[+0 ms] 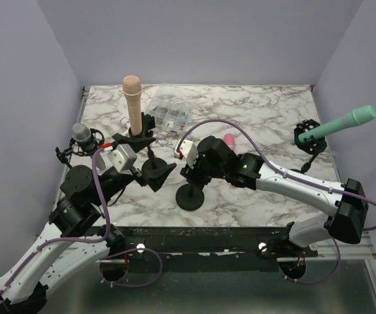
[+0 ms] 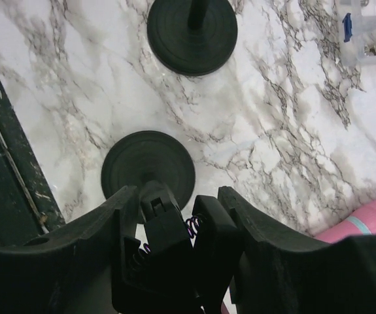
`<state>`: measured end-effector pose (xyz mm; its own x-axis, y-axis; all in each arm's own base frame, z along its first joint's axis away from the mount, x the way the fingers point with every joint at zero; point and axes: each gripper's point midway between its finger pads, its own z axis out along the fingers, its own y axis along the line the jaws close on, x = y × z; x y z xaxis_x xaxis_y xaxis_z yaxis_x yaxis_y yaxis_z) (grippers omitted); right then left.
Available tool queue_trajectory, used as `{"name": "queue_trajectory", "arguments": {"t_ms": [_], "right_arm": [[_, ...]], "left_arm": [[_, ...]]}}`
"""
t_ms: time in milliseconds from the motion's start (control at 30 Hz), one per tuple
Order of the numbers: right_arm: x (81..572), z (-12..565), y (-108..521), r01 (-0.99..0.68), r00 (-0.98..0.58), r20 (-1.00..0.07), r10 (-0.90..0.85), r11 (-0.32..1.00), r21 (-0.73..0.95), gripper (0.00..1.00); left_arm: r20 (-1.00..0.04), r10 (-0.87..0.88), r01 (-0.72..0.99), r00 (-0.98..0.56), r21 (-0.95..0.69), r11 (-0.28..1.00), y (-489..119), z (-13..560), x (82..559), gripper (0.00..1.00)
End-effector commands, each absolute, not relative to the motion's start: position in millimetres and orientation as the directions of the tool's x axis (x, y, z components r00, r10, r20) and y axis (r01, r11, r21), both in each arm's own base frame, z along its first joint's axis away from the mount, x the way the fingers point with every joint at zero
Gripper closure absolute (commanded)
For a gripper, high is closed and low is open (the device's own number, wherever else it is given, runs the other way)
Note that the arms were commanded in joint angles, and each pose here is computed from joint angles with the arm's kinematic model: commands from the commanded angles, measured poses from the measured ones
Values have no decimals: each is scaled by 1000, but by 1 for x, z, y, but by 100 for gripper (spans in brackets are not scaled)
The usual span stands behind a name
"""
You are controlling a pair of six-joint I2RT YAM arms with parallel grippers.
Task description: Remove the microphone from the stand
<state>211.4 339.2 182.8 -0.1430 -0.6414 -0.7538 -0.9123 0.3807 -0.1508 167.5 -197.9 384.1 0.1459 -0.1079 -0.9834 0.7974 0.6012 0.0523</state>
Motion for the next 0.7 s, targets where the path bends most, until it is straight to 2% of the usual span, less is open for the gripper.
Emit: {"name": "queue_trajectory", "arguments": {"t_ms": [0, 133, 233, 333, 433, 500, 667], "right_arm": [[226, 195, 335, -864, -155, -771, -618, 462, -197, 55], [241, 210, 333, -802, -185, -810, -556, 562, -203, 80], [259, 226, 331, -722, -188, -848, -496, 655, -223, 82], [286, 242, 325, -602, -202, -864, -462, 754, -263, 92], [321, 254, 320, -486, -211, -873, -440, 822, -297, 93], [351, 261, 313, -400, -247, -885, -395, 873, -278, 97], [422, 265, 294, -250, -330, -900, -286, 946, -209, 99]], "left_arm": [[-985, -95, 797, 147, 61, 601, -197, 383, 167, 1], [-985, -94, 794, 144, 58, 605, -196, 385, 167, 1], [-984, -102, 792, 149, 56, 608, -195, 386, 166, 1], [-981, -111, 776, 157, 53, 628, -190, 388, 167, 1], [-979, -121, 766, 165, 49, 641, -186, 392, 167, 1], [-976, -129, 761, 173, 49, 647, -183, 393, 166, 1], [-970, -148, 741, 191, 43, 670, -175, 398, 165, 1]]}}
